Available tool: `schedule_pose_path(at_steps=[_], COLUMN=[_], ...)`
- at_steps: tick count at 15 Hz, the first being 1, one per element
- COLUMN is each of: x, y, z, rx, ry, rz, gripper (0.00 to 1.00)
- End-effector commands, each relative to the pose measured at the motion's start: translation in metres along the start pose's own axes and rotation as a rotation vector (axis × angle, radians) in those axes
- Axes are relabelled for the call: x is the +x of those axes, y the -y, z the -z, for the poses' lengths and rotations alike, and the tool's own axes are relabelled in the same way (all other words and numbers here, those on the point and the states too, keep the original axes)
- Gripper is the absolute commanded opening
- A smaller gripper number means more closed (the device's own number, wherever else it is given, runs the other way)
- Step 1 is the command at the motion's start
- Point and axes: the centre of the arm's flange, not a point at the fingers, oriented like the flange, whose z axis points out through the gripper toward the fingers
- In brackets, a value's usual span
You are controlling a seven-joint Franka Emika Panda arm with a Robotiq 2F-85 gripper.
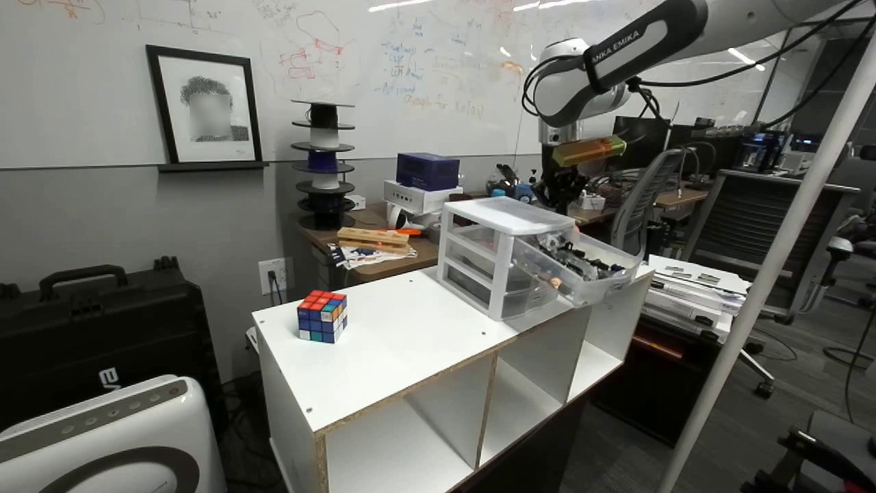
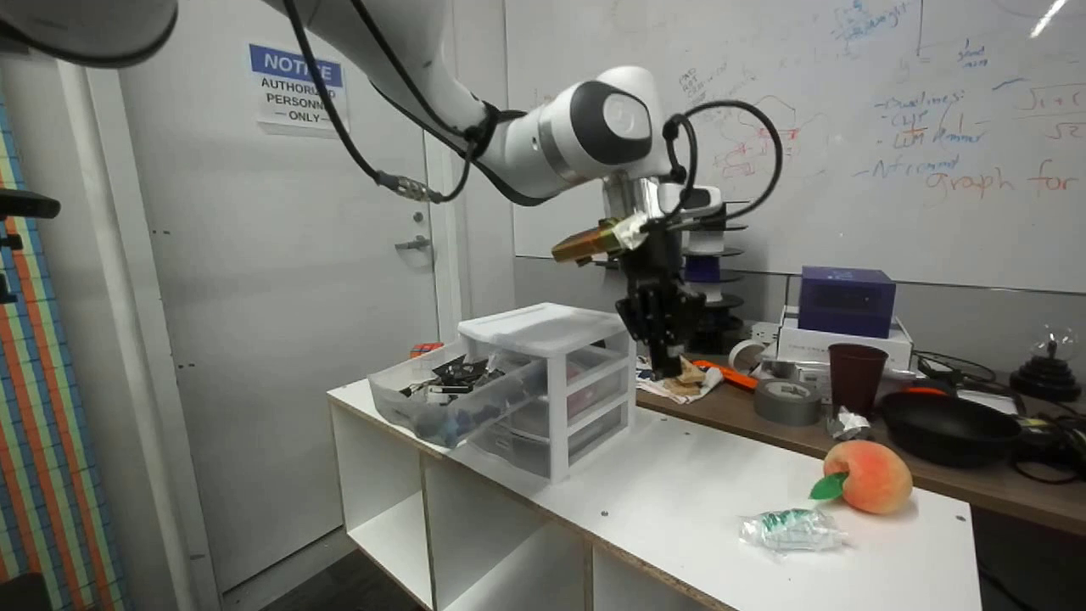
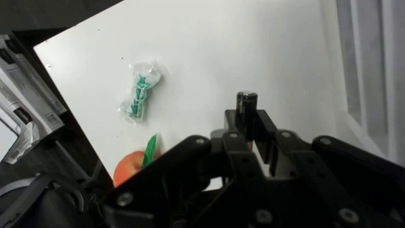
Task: Put the silver object, battery, and plastic bag on the table into the open drawer and then close the drawer
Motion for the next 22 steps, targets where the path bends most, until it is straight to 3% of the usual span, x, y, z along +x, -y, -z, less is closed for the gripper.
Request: schedule_pose_path(at_steps=[1,5,9,14,17,22], x=[-0.057,-0.102,-0.159,-0.203,-0.204,-0.207], y=[0.004,0.017,0.04,0.06,0.056,0.048], z=[0.075,0.144,0.169,0.138,0.1,0.053], rx=[-0.034,0.01,0.098,0.192,0.14,0.141], ry=[-0.118,-0.2,-0.147,0.038,0.113,0.157], rz=[0.024,0.14,0.305,0.477,0.519,0.578], gripper=[0.04,0.04,0.04,0.04,0.04,0.04])
